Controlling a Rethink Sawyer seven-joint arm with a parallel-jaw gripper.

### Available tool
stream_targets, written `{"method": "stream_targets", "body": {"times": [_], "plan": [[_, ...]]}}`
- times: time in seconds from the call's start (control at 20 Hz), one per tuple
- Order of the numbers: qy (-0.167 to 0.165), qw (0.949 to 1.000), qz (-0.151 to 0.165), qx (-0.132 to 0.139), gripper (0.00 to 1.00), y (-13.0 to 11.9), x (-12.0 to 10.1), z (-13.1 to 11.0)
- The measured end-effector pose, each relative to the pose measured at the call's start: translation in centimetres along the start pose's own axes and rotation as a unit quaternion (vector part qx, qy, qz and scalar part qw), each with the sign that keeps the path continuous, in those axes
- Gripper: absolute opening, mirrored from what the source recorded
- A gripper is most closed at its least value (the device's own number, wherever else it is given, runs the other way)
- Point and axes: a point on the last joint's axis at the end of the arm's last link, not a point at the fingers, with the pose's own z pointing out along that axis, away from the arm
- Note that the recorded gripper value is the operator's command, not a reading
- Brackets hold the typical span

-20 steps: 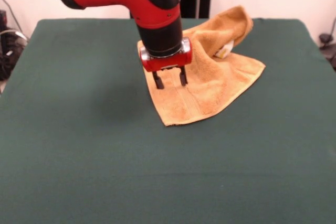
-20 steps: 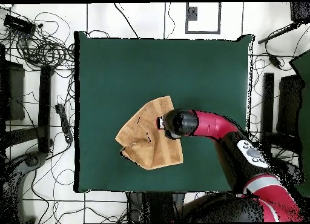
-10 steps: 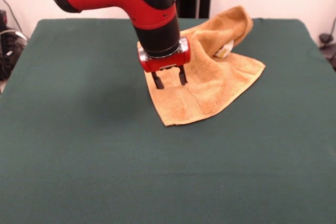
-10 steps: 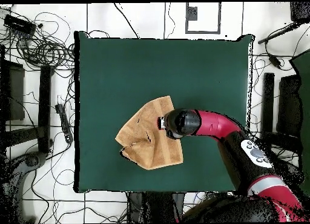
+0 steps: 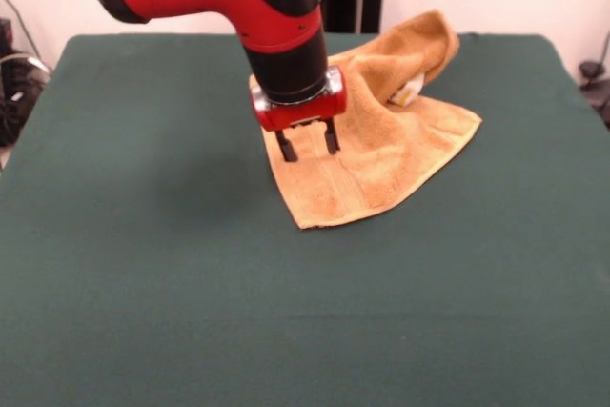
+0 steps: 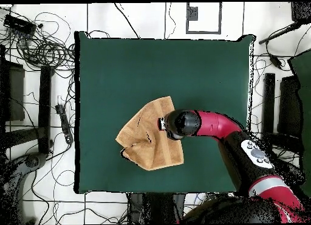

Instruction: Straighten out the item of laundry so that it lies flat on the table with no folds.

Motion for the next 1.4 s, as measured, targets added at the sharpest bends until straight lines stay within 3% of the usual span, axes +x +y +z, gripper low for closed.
{"method": "stream_targets", "body": {"times": [0.9, 1.4], "plan": [[-0.002, 0.9999, -0.011, 0.006, 1.00, -0.1, 0.2, -0.1], [-0.015, 0.9985, -0.033, 0.042, 1.00, -2.6, 0.9, -0.8]]}}
